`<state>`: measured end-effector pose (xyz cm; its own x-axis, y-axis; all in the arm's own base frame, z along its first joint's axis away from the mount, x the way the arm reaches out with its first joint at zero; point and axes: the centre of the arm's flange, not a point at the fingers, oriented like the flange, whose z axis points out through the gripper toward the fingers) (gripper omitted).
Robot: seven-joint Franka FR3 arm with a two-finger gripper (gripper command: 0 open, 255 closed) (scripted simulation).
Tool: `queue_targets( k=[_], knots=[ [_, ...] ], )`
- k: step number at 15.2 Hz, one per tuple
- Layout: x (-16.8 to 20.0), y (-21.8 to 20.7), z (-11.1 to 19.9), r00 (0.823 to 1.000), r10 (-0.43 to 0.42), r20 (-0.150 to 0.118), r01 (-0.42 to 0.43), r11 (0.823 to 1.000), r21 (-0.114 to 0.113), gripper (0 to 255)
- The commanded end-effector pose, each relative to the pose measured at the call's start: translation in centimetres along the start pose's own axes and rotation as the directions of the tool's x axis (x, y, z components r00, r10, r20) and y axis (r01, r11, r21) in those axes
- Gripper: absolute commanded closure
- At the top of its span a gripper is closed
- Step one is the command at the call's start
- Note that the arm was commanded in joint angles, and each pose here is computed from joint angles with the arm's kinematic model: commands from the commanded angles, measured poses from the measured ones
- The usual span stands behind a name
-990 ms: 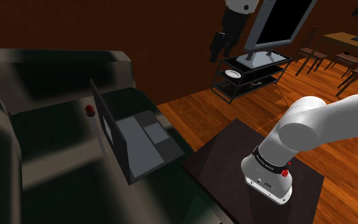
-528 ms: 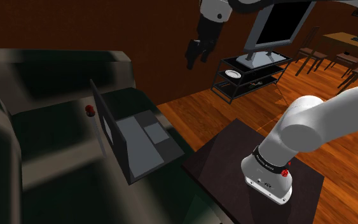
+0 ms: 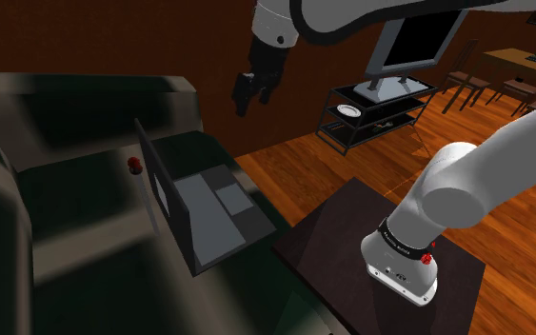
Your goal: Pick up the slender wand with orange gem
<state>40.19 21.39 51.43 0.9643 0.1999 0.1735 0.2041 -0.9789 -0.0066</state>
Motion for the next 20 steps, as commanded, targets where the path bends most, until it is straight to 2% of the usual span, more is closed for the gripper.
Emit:
queue_targets(
  k=[1,10,20],
  knots=[
    [0.9,-2.2,0.6,1.0,-0.02,-0.013,0.02,1.0,0.008,0],
    [5.3,-11.9,3.7,0.991,-0.111,-0.072,0.114,0.993,0.036,0],
    [9.3,-23.1,6.6,0.968,-0.208,-0.139,0.218,0.974,0.06,0]
  ],
)
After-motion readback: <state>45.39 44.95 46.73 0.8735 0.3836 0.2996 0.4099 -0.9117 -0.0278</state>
